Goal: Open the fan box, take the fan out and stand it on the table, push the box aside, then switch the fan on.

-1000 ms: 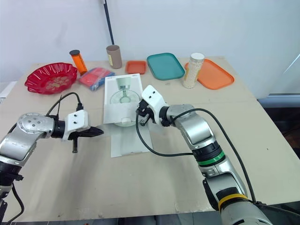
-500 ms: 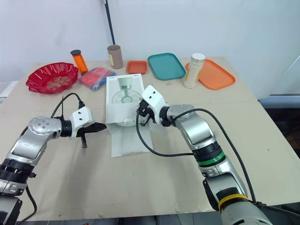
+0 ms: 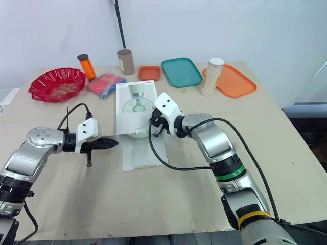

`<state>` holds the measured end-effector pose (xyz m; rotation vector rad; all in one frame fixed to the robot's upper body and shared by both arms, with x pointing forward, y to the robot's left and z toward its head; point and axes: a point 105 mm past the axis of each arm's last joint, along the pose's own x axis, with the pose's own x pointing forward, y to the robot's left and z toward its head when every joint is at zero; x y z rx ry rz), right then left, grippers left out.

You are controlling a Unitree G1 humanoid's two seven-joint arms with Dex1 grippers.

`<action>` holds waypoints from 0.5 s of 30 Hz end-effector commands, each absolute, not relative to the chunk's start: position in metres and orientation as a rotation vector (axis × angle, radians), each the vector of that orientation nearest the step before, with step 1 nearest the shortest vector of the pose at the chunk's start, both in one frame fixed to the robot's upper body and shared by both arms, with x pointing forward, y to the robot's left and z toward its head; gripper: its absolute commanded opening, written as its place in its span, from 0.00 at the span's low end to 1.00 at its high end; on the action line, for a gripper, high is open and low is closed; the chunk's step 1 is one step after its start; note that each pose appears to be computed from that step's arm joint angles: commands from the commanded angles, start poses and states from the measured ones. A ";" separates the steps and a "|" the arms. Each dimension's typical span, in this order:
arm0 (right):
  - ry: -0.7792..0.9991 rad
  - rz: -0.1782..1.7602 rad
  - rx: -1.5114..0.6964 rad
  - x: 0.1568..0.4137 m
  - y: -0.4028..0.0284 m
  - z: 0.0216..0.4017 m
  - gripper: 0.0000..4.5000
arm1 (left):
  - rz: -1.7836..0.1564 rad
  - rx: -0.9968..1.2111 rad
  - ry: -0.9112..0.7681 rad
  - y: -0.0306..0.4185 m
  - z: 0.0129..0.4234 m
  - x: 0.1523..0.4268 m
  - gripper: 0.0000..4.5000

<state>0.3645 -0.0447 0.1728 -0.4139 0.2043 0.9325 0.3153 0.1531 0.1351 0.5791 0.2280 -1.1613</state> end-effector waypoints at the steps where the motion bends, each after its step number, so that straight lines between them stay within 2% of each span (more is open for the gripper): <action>1: 0.220 0.935 -0.413 0.363 -0.045 0.168 0.01 | -1.149 0.580 0.179 0.149 0.145 0.316 0.00; 15: 0.215 0.926 -0.417 0.363 -0.047 0.171 0.01 | -1.002 0.585 0.139 0.149 0.142 0.345 0.00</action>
